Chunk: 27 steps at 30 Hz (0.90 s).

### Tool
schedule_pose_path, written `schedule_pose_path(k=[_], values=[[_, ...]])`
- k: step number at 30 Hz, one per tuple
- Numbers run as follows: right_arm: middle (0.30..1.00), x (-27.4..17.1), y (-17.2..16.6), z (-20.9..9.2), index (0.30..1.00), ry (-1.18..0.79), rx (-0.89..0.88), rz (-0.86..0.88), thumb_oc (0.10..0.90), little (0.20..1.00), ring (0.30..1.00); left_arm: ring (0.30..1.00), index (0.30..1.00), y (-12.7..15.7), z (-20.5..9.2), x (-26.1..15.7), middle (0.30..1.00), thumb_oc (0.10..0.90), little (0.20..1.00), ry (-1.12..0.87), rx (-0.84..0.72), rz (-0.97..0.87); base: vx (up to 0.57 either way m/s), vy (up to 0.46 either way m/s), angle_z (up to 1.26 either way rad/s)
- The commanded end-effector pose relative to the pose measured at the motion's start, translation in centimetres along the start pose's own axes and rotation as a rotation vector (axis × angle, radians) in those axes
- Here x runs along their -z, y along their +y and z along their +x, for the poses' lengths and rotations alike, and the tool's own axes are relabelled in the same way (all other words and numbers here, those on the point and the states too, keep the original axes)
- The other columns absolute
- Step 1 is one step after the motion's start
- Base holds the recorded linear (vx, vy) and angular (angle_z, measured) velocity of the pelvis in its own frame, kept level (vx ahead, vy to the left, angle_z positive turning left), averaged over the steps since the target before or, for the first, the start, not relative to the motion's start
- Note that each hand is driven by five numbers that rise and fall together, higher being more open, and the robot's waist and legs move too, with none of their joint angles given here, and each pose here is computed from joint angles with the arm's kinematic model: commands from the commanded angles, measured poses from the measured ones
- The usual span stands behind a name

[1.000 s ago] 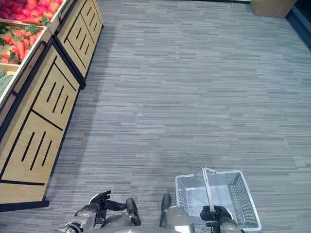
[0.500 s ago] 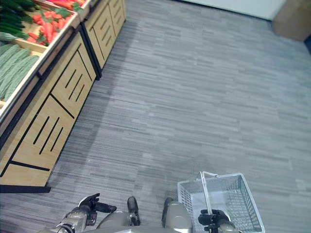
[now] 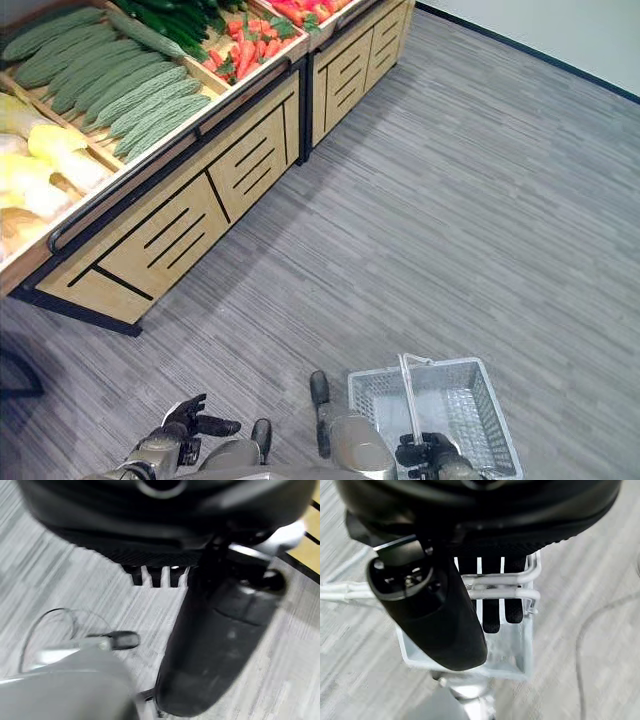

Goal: Get the vegetables into the basket

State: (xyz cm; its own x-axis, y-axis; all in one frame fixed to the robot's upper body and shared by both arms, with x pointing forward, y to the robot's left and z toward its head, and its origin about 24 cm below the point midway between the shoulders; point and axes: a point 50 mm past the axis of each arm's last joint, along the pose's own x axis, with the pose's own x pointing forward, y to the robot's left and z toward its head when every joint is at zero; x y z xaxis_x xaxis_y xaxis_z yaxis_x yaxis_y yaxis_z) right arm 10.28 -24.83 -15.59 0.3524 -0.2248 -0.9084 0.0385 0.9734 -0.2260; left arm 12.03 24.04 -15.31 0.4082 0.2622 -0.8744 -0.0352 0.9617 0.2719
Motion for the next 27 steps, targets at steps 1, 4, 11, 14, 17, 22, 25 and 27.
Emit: schedule_pose_path(k=[1, 4, 11, 14, 17, 22, 25, 27], values=[[0.3, 0.6, -1.7, -0.2, 0.3, -0.01, 0.04, 0.026, 0.4, 0.3, 0.3, 1.0, 1.0, -0.1, 0.3, -2.3, 1.0, 0.9, 1.0, -0.066, -0.004, -0.027, 0.25, -0.309, 1.42], [0.3, 0.0, -1.7, -0.2, 0.3, -0.035, 0.029, -0.013, 0.4, 0.3, 0.3, 1.0, 1.0, -1.0, 0.3, -3.0, 1.0, 0.9, 1.0, -0.08, 0.022, -0.05, 0.16, -0.231, 1.33], [0.3, 0.1, -1.9, -0.2, 0.3, -0.02, 0.053, -0.022, 0.4, 0.3, 0.3, 1.0, 1.0, -2.1, 0.2, -4.1, 1.0, 0.9, 1.0, -0.113, 0.061, 0.009, 0.07, 0.133, 1.32], [0.3, -0.2, -1.4, -0.1, 0.3, -0.02, 0.042, -0.043, 0.4, 0.3, 0.3, 1.0, 1.0, -1.7, 0.2, -4.0, 1.0, 0.9, 1.0, -0.115, 0.051, 0.023, 0.05, 0.328, -0.6], [0.3, -0.2, -1.2, -0.1, 0.3, -0.021, 0.037, -0.058, 0.4, 0.3, 0.3, 1.0, 1.0, -1.4, 0.2, -3.9, 1.0, 0.9, 1.0, -0.115, 0.044, 0.048, 0.03, 0.222, -0.14], [0.3, 0.4, -0.8, -0.1, 0.3, 0.008, 0.033, -0.043, 0.4, 0.3, 0.3, 1.0, 1.0, -0.6, 0.2, -2.9, 1.0, 0.9, 1.0, -0.08, 0.015, 0.042, 0.0, 0.167, -0.18], [0.3, 0.8, -0.5, -0.1, 0.3, 0.022, 0.023, -0.053, 0.4, 0.3, 0.3, 1.0, 1.0, -0.5, 0.2, -2.5, 1.0, 0.9, 1.0, -0.069, 0.009, 0.034, 0.0, 0.098, -0.14], [0.3, 0.9, -0.4, -0.1, 0.3, 0.025, 0.019, -0.061, 0.4, 0.3, 0.3, 1.0, 1.0, -0.6, 0.2, -2.4, 1.0, 0.9, 1.0, -0.069, 0.012, 0.032, 0.01, 0.112, -0.04]])
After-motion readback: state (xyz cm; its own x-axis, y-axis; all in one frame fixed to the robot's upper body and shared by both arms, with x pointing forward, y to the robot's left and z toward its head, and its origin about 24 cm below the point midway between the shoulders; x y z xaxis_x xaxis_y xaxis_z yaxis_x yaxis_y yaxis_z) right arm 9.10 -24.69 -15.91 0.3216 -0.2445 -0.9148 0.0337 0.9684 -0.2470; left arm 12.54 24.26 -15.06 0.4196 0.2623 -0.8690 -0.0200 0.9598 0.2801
